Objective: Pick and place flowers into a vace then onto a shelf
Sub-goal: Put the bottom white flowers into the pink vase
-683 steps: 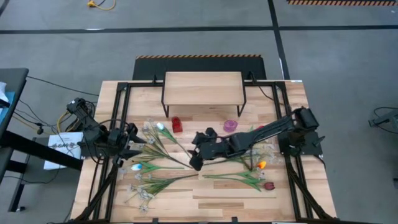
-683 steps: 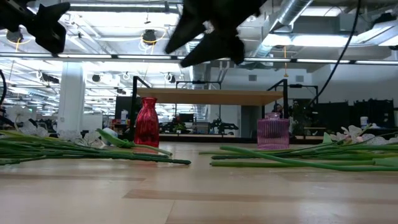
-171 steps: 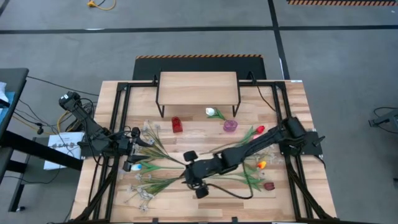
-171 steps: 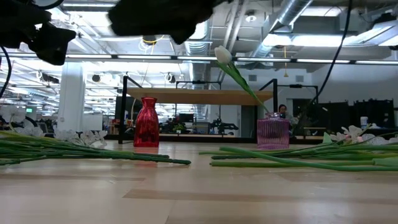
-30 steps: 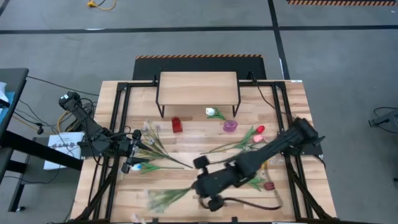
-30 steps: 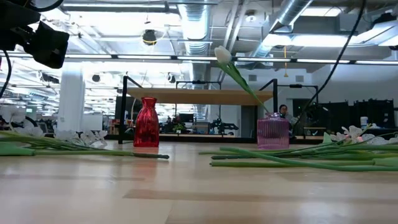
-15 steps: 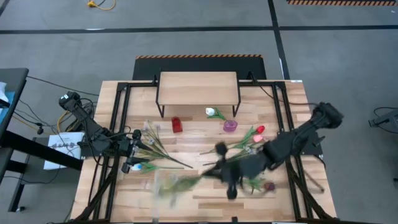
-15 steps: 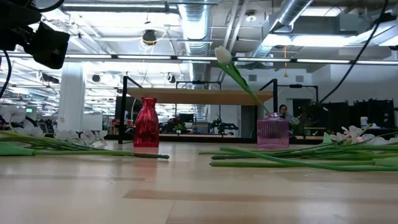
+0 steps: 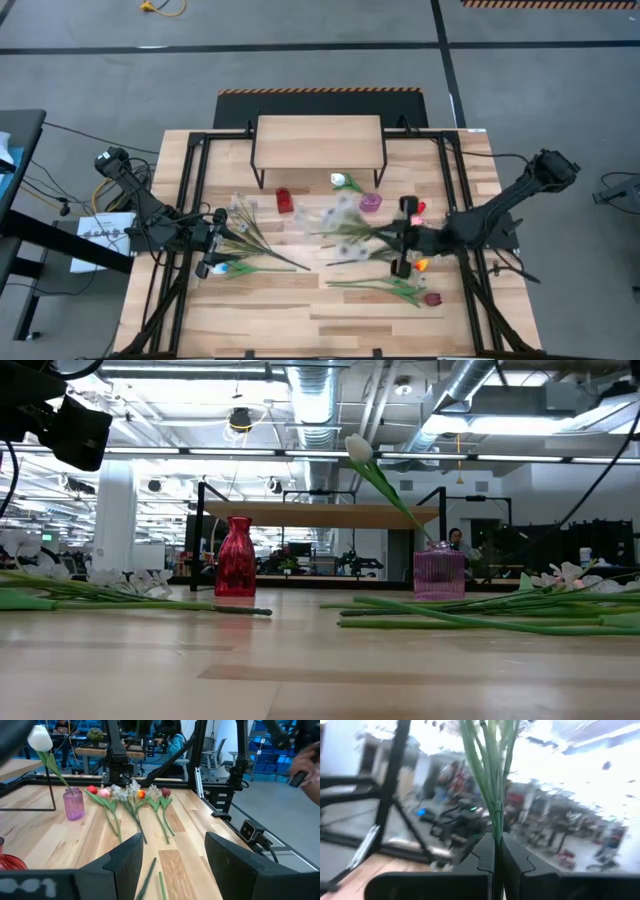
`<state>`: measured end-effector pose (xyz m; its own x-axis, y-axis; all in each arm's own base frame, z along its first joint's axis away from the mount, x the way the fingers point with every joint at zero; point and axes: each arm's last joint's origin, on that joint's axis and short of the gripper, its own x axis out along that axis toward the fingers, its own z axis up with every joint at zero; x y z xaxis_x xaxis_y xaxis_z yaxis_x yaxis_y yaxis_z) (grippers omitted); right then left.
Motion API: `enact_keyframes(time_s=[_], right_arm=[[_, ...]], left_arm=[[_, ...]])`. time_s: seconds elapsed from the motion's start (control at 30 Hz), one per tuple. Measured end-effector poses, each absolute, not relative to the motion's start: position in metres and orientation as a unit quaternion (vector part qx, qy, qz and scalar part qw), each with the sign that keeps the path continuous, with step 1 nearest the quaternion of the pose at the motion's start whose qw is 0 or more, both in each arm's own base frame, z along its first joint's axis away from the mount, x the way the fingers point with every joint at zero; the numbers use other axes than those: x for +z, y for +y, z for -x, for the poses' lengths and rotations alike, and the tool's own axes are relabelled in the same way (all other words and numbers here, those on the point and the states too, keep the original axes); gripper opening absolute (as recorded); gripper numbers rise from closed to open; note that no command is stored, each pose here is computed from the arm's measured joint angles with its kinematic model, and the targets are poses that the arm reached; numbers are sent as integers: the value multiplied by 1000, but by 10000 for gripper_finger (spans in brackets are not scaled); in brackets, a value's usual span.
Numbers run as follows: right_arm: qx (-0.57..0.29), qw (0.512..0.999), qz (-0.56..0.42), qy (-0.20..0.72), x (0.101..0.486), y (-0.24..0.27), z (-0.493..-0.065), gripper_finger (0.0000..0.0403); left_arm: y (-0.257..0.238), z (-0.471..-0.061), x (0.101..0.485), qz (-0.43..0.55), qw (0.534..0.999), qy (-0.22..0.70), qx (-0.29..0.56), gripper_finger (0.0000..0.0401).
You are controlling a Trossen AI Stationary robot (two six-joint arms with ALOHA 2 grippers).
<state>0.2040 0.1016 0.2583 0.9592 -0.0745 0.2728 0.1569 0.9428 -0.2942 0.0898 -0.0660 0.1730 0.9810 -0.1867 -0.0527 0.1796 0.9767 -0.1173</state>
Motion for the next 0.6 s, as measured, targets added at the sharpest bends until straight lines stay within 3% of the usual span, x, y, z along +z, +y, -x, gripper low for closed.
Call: enact_keyframes(time_s=[0.23,0.6], right_arm=[[-180,959,129,-177,224,74,-185,1],[-265,949,111,-128,200,34,-207,2]], left_arm=[[-66,-90,173,55,994,31,-92,204],[-65,-90,173,48,995,32,-80,204]])
